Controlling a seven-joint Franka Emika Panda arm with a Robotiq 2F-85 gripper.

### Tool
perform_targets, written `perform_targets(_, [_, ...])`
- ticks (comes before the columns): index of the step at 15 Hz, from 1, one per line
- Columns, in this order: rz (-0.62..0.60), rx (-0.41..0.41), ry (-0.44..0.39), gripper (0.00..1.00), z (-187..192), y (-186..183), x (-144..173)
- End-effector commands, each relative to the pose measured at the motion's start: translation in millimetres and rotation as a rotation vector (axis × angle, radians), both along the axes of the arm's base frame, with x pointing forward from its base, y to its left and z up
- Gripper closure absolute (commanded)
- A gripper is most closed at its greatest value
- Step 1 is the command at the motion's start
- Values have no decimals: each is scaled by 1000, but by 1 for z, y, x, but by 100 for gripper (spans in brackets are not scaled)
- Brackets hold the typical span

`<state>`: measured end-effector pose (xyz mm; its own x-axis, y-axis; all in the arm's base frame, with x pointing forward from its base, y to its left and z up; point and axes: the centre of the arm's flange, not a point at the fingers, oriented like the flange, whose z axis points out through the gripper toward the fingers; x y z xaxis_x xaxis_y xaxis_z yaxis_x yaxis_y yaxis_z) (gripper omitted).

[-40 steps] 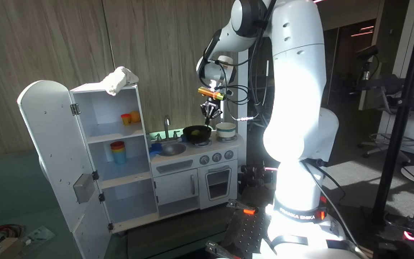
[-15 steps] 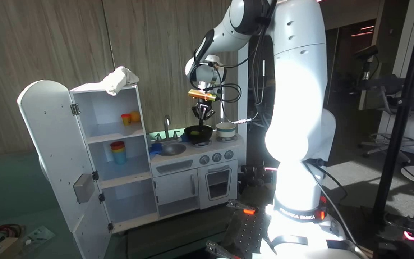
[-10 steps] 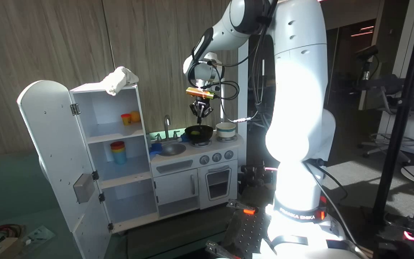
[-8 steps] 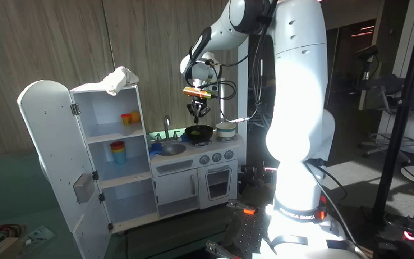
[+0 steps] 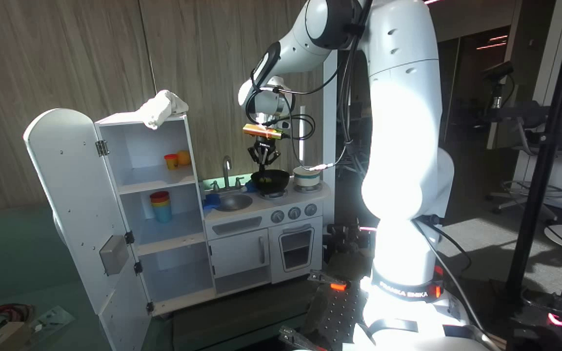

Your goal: Put the plastic fruits in the bowl, then use the spoon to move them around

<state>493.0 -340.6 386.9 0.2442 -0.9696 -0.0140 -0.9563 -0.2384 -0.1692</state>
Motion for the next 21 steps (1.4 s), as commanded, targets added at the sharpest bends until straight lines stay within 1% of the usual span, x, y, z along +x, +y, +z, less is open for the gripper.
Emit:
perform_targets(1, [-23, 18, 19, 98, -9, -12, -8])
perform_targets(3, [-20, 27, 22, 98, -11, -15, -21])
perform_targets(5, [-2, 14, -3, 98, -6, -14, -32])
perform_targets(7, [20, -27, -50, 98, 3, -12, -42])
perform_targets(10, [35, -66, -124, 98, 16, -12, -52])
perform_targets(13, [53, -56, -178, 98, 22, -11, -56])
perform_targets(14, [60, -49, -209, 98, 24, -6, -57])
perform_targets(16, [106, -67, -275, 98, 30, 9, -58])
perform_targets(18, [161, -89, -308, 98, 37, 28, -53])
perform_targets(21, [247, -106, -322, 98, 40, 61, -35])
